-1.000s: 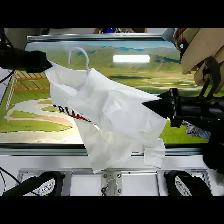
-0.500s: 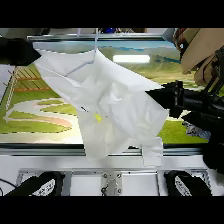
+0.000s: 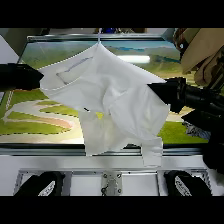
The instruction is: Fold the clothes and pants, and hang the long-sleeved shirts on hangers.
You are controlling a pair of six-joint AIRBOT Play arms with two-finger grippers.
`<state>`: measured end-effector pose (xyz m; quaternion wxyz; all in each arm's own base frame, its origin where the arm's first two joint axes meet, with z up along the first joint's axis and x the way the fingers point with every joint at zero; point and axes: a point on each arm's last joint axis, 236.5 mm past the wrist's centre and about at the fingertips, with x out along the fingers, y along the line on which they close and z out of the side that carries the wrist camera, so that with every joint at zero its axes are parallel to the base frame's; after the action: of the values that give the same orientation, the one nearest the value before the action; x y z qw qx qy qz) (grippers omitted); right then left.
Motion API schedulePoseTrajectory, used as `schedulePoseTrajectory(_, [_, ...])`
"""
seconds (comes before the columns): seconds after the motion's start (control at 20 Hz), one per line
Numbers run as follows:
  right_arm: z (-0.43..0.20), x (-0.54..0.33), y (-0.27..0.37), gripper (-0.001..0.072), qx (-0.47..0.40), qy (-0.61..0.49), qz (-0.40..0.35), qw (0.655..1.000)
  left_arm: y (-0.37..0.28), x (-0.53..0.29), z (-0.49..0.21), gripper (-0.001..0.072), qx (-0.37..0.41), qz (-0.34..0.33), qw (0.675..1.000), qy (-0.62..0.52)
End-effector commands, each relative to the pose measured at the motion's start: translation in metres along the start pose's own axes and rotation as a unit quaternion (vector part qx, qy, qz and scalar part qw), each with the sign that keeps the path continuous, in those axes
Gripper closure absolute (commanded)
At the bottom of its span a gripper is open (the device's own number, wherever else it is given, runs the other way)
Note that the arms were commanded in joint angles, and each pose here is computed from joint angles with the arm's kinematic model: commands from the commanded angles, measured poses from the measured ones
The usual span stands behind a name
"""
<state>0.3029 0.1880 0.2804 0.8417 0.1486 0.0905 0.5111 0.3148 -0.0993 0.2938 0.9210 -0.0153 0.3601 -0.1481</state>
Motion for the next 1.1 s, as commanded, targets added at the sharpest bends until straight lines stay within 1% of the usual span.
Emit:
schedulePoseTrajectory(0.0, [0.005,0.0,0.002,0.0701,0.003,-0.01,0.004,1.0,-0.02,0.004,0.016,0.0691,0.014,-0.024,0.998,-0.05])
schedulePoseTrajectory(0.05, [0.005,0.0,0.003,0.0702,0.003,-0.01,0.004,1.0,-0.022,0.003,0.021,0.0677,0.016,-0.026,0.998,-0.051])
schedulePoseTrajectory(0.1, [0.006,-0.001,0.004,0.0702,0.0,-0.011,0.004,1.0,-0.022,0.001,0.026,0.0427,0.017,-0.026,0.998,-0.052])
schedulePoseTrajectory(0.15, [0.007,-0.001,0.005,0.0702,-0.002,-0.013,0.002,1.0,-0.022,-0.004,0.034,0.0093,0.02,-0.023,0.998,-0.059])
schedulePoseTrajectory(0.2, [0.009,-0.002,0.004,0.0702,-0.004,-0.016,-0.003,1.0,-0.022,-0.011,0.044,0.002,0.021,-0.021,0.997,-0.071])
schedulePoseTrajectory(0.35, [0.022,-0.008,-0.006,0.0702,-0.016,-0.038,-0.038,0.998,-0.019,-0.033,0.07,0.002,0.018,-0.018,0.994,-0.107])
schedulePoseTrajectory(0.5, [0.038,-0.028,-0.019,0.0702,-0.035,-0.061,-0.083,0.994,-0.011,-0.037,0.074,0.0019,0.01,-0.008,0.994,-0.104])
schedulePoseTrajectory(0.6, [0.05,-0.048,-0.028,0.0702,-0.051,-0.078,-0.119,0.988,-0.012,-0.028,0.069,0.0022,0.01,-0.009,0.996,-0.086])
schedulePoseTrajectory(0.65, [0.058,-0.061,-0.032,0.0702,-0.062,-0.089,-0.143,0.984,-0.014,-0.02,0.066,0.02,0.011,-0.012,0.997,-0.073])
schedulePoseTrajectory(0.7, [0.067,-0.075,-0.035,0.0702,-0.076,-0.1,-0.168,0.978,-0.017,-0.013,0.064,0.0498,0.014,-0.016,0.998,-0.064])
schedulePoseTrajectory(0.75, [0.077,-0.09,-0.037,0.0702,-0.091,-0.113,-0.196,0.97,-0.021,-0.005,0.063,0.0685,0.018,-0.021,0.998,-0.055])
schedulePoseTrajectory(0.9, [0.11,-0.144,-0.044,0.0702,-0.147,-0.151,-0.313,0.926,-0.041,0.021,0.057,0.0691,0.035,-0.041,0.998,-0.027])
schedulePoseTrajectory(0.95, [0.119,-0.166,-0.048,0.0702,-0.162,-0.159,-0.361,0.905,-0.047,0.03,0.054,0.0691,0.04,-0.047,0.998,-0.017])
schedulePoseTrajectory(1.05, [0.129,-0.213,-0.057,0.0702,-0.174,-0.166,-0.467,0.851,-0.054,0.045,0.05,0.0691,0.046,-0.053,0.998,0.0])
